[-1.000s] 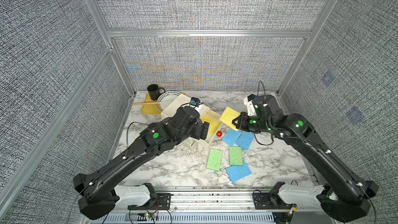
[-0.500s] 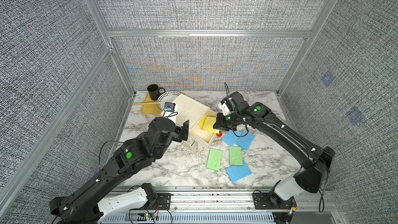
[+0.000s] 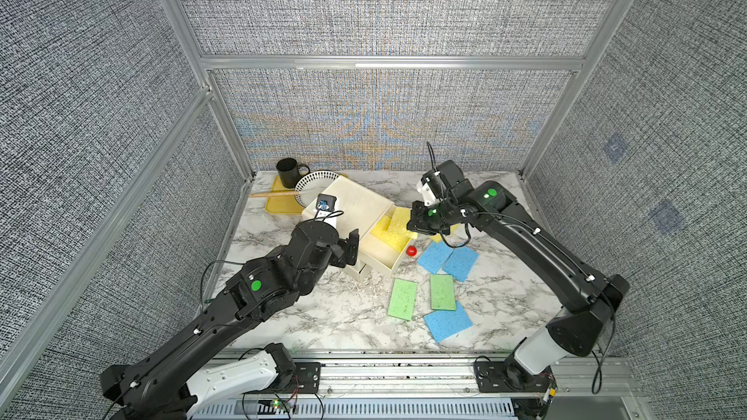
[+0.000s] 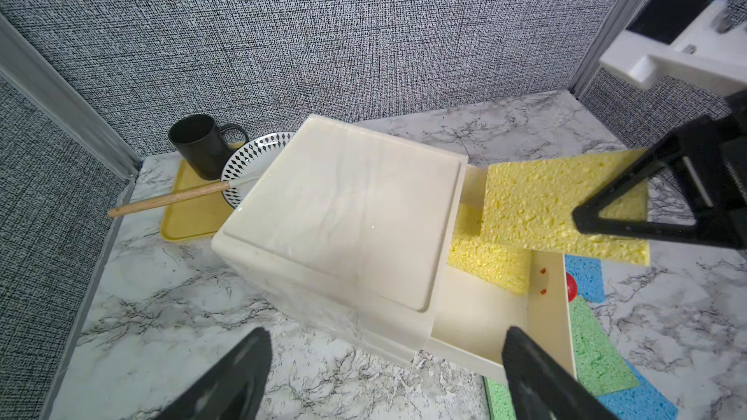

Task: Please put the sticky notes in the drawer by color
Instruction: Place the sponge in the drawer.

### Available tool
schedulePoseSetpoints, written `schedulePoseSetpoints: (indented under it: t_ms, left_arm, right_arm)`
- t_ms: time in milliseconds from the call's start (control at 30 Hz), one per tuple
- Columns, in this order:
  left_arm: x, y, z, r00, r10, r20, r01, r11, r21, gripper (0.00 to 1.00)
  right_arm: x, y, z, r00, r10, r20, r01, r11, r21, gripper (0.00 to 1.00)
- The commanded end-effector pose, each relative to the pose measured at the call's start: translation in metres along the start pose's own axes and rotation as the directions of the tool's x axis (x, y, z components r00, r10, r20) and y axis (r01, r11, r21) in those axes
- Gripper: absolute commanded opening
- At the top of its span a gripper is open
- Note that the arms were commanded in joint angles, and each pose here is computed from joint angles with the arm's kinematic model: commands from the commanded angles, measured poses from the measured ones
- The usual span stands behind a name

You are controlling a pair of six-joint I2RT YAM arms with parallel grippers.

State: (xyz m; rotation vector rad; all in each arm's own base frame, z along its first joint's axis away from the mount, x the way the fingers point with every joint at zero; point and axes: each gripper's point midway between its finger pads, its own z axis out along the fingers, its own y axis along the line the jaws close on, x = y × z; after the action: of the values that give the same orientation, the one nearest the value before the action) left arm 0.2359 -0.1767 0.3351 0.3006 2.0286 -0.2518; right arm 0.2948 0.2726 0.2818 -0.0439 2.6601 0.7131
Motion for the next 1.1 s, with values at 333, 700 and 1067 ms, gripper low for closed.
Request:
schedulePoseSetpoints:
  t_ms: [333, 700, 1067]
  left_arm:
    - [0.009, 0.001, 0.004, 0.998, -0.045, -0.039, 0.046, 0.999, 0.004, 0.93]
    - [0.011, 0.005, 0.004, 0.998, -0.041, -0.054, 0.041, 0.999, -0.001, 0.95]
    - [0.014, 0.005, 0.005, 0.996, -0.045, -0.079, 0.045, 0.999, 0.001, 0.96]
  right_arm:
    - [0.025, -0.015, 0.026, 0.992, -0.053, -0.113, 0.07, 0.987, 0.146, 0.0]
    - [0.013, 0.006, 0.001, 0.998, -0.048, -0.044, 0.05, 0.998, 0.037, 0.0]
    - [0.036, 0.043, 0.012, 0.993, -0.068, -0.099, 0.046, 0.976, -0.214, 0.0]
